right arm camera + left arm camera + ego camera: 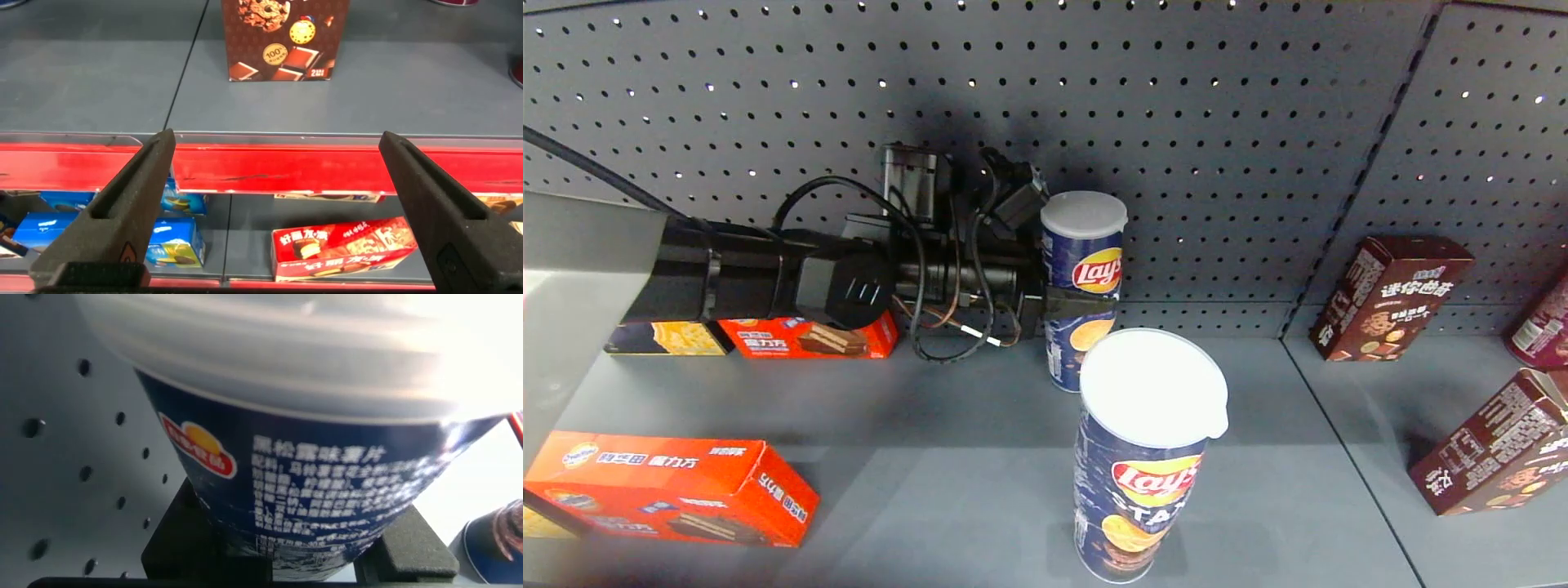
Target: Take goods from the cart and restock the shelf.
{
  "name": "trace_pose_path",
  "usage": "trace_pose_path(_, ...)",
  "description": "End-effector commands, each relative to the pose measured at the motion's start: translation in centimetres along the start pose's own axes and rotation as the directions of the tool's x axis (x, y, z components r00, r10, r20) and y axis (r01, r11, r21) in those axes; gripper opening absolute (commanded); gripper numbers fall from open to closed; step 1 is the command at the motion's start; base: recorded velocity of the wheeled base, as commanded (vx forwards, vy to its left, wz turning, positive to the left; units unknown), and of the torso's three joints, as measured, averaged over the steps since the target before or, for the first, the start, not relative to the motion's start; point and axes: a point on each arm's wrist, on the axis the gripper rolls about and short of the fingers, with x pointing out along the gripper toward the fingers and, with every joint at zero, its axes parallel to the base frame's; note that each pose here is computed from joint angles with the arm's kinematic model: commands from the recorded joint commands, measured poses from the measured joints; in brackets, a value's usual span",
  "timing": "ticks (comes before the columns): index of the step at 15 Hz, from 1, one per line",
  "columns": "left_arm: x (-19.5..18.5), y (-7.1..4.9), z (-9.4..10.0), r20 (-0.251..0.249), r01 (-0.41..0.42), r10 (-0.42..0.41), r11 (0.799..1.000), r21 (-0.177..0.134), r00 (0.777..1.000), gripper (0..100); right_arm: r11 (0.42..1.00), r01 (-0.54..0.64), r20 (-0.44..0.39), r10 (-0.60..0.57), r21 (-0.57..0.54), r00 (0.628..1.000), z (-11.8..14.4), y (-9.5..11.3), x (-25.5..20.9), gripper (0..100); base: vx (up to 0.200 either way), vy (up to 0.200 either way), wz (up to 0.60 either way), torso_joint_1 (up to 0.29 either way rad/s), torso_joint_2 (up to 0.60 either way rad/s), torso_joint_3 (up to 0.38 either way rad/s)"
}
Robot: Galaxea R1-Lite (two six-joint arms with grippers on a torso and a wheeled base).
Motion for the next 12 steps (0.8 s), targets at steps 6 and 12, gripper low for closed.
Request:
trace_pose_path(6,0.4,0.2,-0.9,-0.009,0.003,-0.003,1.000,0.025,1.000,100,1.000,0.000,0.001,0.000,0.001,1.000,0.0,0.0,0.0,100,0.000,0.000,0.00,0.000,0.00,0.000)
trace_pose_path(12,-1.4,-0.6,0.6,0.002,-0.020,0.020,0.998,0.065,1.000,100,1.000,0.000,0.001,0.000,-0.001,1.000,0.0,0.0,0.0,100,0.000,0.000,0.00,0.000,0.00,0.000)
